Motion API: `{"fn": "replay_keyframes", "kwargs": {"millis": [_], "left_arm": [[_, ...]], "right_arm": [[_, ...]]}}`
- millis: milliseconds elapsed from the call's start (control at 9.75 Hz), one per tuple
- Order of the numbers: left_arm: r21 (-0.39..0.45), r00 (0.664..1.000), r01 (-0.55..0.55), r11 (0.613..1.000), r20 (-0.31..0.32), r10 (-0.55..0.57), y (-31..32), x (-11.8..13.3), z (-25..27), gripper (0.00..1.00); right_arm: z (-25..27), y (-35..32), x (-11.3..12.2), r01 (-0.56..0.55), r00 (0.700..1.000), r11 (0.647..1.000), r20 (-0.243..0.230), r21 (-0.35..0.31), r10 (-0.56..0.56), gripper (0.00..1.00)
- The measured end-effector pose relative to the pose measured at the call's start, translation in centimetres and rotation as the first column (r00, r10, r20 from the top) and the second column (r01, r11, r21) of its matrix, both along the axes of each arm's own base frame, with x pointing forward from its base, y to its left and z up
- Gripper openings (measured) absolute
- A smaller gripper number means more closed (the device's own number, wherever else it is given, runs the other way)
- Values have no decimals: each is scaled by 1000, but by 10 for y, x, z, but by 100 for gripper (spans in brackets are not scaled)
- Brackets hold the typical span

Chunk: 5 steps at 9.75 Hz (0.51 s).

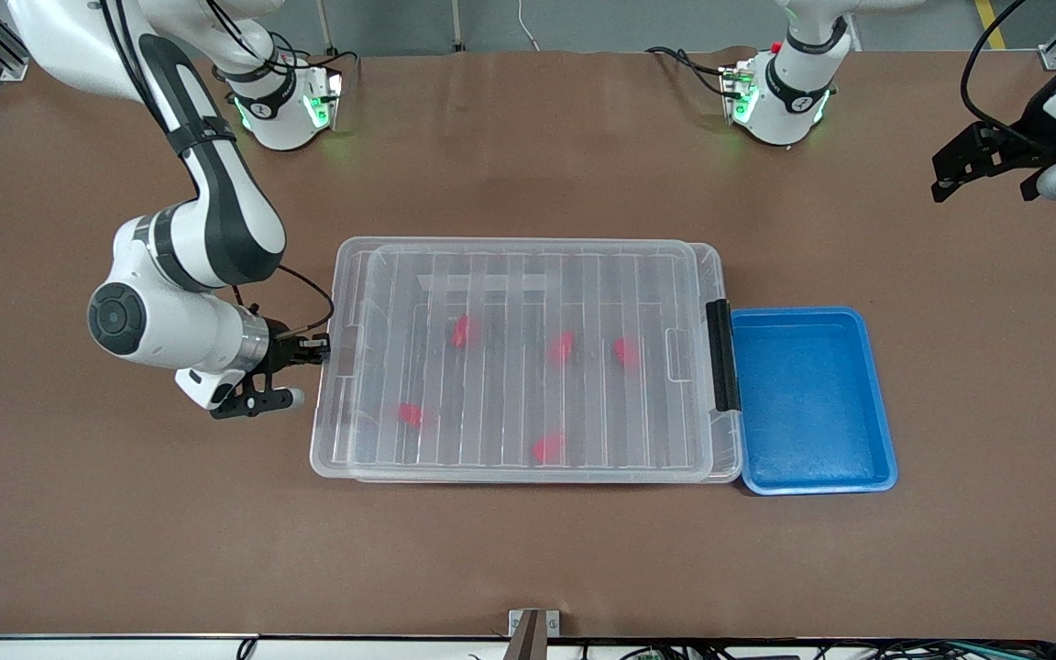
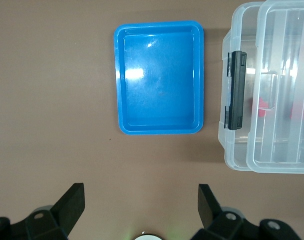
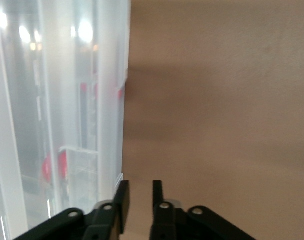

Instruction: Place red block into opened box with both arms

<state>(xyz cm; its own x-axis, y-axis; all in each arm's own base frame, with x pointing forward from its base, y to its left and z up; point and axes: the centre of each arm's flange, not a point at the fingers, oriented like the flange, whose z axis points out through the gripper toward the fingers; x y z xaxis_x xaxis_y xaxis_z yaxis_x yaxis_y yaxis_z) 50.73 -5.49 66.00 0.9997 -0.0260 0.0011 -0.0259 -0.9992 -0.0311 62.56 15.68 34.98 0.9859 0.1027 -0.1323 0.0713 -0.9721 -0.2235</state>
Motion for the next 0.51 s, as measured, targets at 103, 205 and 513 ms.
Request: {"fn": "replay_keyframes", "kwargs": {"millis": [103, 205, 513], "left_arm": [[0, 1000, 0, 1000, 0, 0, 0, 0, 0, 100], [0, 1000, 0, 1000, 1, 0, 0, 0, 1, 100], [-1, 1000, -2, 1000, 13, 2, 1, 0, 6, 100]], "right_arm": [[26, -16, 8, 46, 998, 998, 49, -41, -44, 45], [65, -43, 11, 110, 988, 989, 116, -101, -98, 62], [170, -111, -9, 281, 944, 952, 213, -123, -252, 100]]}}
